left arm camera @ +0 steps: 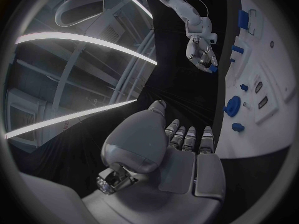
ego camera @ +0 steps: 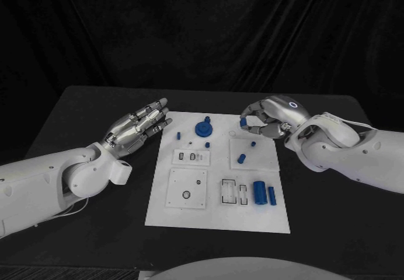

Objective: Assemble the parts on the task board

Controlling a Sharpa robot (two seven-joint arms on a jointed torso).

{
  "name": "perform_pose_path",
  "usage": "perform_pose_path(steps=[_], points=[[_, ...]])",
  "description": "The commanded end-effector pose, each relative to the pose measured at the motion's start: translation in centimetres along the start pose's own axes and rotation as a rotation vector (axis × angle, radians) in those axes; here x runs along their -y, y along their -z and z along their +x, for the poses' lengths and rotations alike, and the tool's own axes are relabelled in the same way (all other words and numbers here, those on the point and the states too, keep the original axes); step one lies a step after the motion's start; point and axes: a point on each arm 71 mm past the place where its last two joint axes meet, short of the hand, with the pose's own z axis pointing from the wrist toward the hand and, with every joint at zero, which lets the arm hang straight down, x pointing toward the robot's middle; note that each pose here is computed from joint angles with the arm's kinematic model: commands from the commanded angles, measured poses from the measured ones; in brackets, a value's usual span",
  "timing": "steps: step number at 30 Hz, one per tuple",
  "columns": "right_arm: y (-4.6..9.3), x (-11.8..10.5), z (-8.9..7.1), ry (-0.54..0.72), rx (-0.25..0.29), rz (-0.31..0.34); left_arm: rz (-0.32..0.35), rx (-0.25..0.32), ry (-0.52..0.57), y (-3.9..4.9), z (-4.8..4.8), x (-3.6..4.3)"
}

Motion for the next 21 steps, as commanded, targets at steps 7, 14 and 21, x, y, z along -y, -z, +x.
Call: perform_pose_path(steps=[7,14,21], points=[[-1.9,-4.1,4.1,-0.06,-0.128,-0.102,0.009,-0.009,0.009,-0.03,0.19,0.03],[-3.0,-5.5,5.8,-0.072,-0.193,-0.127,0.009,-0.015,0.012,-0.2,0.27,-0.05],[-3.5,-6.1,6.6,-0.073,-0.236,-0.133,0.009,-0.016,0.013,-0.27,0.3,-0.11]])
